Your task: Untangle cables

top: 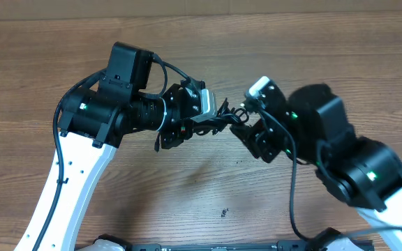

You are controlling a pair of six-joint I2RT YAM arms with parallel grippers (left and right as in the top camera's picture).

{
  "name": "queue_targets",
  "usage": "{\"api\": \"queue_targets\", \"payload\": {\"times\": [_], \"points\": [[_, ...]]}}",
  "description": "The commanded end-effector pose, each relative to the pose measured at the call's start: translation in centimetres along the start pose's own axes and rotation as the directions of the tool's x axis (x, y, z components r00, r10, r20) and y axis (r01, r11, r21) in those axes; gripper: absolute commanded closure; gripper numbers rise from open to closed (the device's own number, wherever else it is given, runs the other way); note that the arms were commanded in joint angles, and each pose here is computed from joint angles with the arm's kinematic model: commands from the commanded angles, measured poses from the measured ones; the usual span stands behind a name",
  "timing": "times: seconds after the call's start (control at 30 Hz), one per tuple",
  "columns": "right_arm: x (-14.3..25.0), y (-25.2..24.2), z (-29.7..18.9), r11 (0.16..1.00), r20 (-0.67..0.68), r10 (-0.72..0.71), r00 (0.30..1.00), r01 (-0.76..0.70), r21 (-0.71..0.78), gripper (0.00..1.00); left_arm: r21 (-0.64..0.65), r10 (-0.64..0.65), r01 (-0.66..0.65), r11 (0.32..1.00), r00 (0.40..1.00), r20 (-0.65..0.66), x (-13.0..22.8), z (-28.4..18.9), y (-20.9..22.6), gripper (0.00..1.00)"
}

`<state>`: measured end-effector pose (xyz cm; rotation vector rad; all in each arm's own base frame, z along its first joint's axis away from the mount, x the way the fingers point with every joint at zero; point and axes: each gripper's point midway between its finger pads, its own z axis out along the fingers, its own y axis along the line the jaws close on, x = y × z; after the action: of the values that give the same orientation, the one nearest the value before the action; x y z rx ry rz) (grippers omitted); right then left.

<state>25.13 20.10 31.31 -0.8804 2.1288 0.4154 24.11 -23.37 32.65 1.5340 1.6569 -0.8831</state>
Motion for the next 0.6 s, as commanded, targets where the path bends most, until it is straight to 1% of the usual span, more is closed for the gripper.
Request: {"api": "queue_targets", "payload": {"times": [0.0, 0.07, 0.1, 0.13, 0.33, 0.4, 0.5, 0.53, 0.57], "points": [[0.2, 0.3, 1.5, 0.999, -0.030, -0.003, 1.000, 0.001, -0.034, 0.42, 0.013, 0.108, -0.109, 0.994, 0.991, 0.074, -2.0, -1.1, -1.2, 0.96], [0.3, 0.2, 1.9, 0.999, -0.040, -0.001, 0.999, 0.000, -0.035, 0.52, 0.012, 0.107, -0.108, 0.994, 0.992, 0.073, -2.0, -1.1, -1.2, 0.96], [0.2, 0.2, 1.9, 0.999, -0.035, 0.005, 0.999, -0.006, -0.034, 0.59, 0.009, 0.106, -0.107, 0.994, 0.992, 0.068, -1.9, -1.1, -1.1, 0.96], [-0.2, 0.2, 1.7, 0.999, -0.017, 0.007, 1.000, -0.008, -0.032, 0.68, 0.008, 0.104, -0.105, 0.994, 0.993, 0.064, -1.8, -1.1, -1.1, 0.96], [-0.8, 0.2, 1.4, 0.999, 0.009, 0.003, 1.000, -0.003, -0.033, 0.89, 0.008, 0.103, -0.104, 0.995, 0.993, 0.064, -1.8, -1.1, -1.1, 0.96], [-1.0, 0.7, 1.3, 0.998, 0.020, 0.002, 1.000, 0.000, -0.059, 0.95, 0.008, 0.103, -0.104, 0.995, 0.993, 0.063, -1.8, -1.1, -1.1, 0.96], [-1.1, 0.9, 1.3, 0.997, 0.027, 0.001, 1.000, 0.001, -0.072, 0.96, 0.007, 0.103, -0.104, 0.995, 0.993, 0.063, -1.8, -1.1, -1.1, 0.96], [-1.1, 0.9, 1.3, 0.997, 0.027, 0.001, 1.000, 0.001, -0.072, 0.96, 0.005, 0.103, -0.104, 0.995, 0.993, 0.060, -1.7, -1.1, -1.1, 0.93], [-1.1, 0.9, 1.3, 0.997, 0.027, 0.001, 1.000, 0.001, -0.072, 0.96, 0.000, 0.099, -0.099, 0.995, 0.994, 0.053, -1.6, -1.1, -1.0, 0.83]]}}
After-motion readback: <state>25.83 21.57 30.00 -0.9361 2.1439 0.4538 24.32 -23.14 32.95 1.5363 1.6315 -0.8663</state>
